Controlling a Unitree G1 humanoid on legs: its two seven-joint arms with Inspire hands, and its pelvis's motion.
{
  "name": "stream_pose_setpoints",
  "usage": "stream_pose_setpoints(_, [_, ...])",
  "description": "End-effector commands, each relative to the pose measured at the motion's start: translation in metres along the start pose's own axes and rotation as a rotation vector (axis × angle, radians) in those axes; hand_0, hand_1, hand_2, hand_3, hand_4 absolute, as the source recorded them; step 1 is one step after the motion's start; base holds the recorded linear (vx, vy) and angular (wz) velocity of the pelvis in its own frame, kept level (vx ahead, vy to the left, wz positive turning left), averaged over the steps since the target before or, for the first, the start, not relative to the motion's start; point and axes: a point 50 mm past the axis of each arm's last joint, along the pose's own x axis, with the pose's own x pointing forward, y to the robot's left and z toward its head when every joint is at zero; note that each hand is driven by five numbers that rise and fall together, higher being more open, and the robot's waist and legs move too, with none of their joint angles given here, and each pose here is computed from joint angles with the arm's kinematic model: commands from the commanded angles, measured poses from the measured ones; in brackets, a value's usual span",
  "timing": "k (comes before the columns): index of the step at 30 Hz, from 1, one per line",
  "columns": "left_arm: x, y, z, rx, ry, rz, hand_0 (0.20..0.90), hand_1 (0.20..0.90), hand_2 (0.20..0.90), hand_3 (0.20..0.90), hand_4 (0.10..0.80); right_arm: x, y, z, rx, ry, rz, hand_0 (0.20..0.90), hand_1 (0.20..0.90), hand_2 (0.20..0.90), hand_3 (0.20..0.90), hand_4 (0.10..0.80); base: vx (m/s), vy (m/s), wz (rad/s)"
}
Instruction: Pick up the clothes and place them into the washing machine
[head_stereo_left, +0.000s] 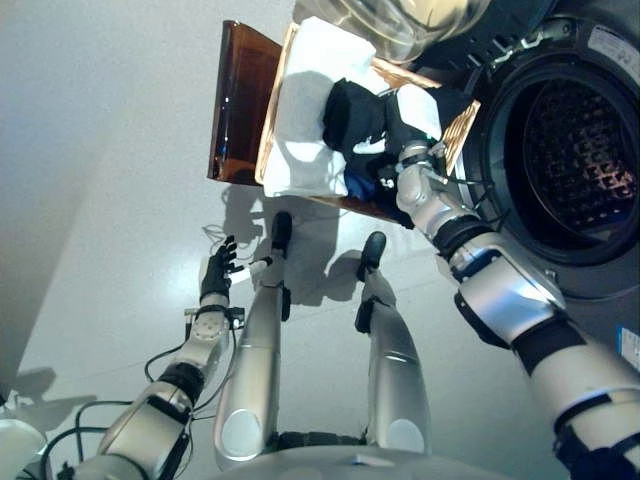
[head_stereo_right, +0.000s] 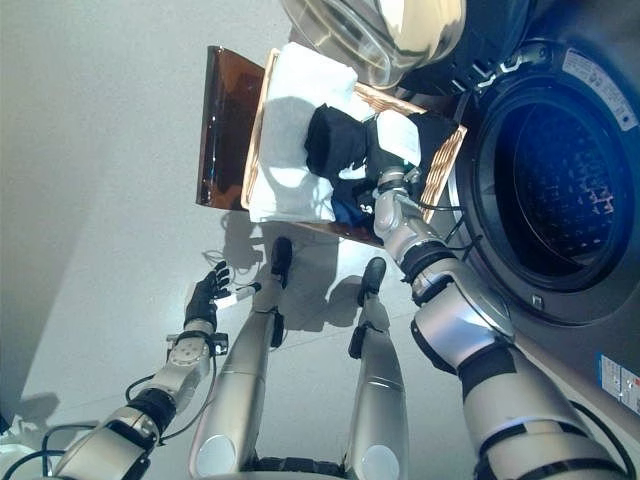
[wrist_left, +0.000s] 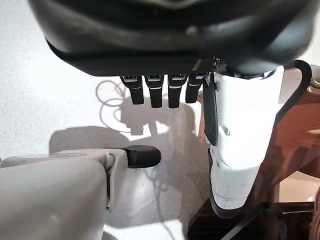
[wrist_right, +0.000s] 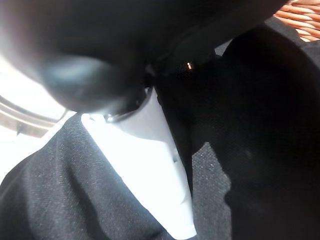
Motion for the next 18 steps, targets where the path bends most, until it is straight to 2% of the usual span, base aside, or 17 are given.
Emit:
stream_pose_setpoints(1, [-0.005, 0.003, -0.002, 0.006, -0.039, 0.020, 0.900, 0.900, 0.900, 0.900, 0.800, 0.014, -0.043, 0.011, 0.004, -0.086, -0.148, 0.200, 0.200, 0.200, 0.200, 0.300, 0.007, -0.002, -0.07])
stream_pose_setpoints(9, [-0.007, 0.003, -0.003, 0.004, -0.043, 0.026, 0.900, 0.900, 0.900, 0.900, 0.800, 0.003, -0.049, 0.022, 0.183, -0.188, -0.204, 0.200, 0.200, 0.200, 0.200, 0.300, 0.008, 0.001, -0.06])
stream_pose_setpoints(11, [-0.009, 0.002, -0.004, 0.012, -0.045, 0.020, 0.900, 0.900, 0.900, 0.900, 0.800, -0.012, -0.041, 0.018, 0.397, -0.192, -0.202, 0.200, 0.200, 0.200, 0.200, 0.300, 0.002, 0.009, -0.09])
stream_pose_setpoints(12, [-0.009, 0.002, -0.004, 0.012, -0.045, 0.020, 0.900, 0.900, 0.900, 0.900, 0.800, -0.012, -0.041, 0.018, 0.397, -0.192, -0.202, 0.200, 0.200, 0.200, 0.200, 0.300, -0.007, -0.002, -0.08])
stream_pose_setpoints(13, [-0.010, -0.001, -0.005, 0.015, -0.046, 0.008, 0.900, 0.900, 0.900, 0.900, 0.800, -0.023, -0.031, 0.009, 0.646, -0.135, -0.201, 0.200, 0.200, 0.200, 0.200, 0.300, -0.012, 0.000, -0.06])
stream_pose_setpoints(18, [-0.014, -0.005, -0.008, 0.020, -0.043, -0.018, 0.900, 0.900, 0.900, 0.900, 0.800, -0.049, -0.004, -0.007, 1.153, -0.004, -0.160, 0.200, 0.200, 0.200, 0.200, 0.300, -0.011, 0.004, -0.08])
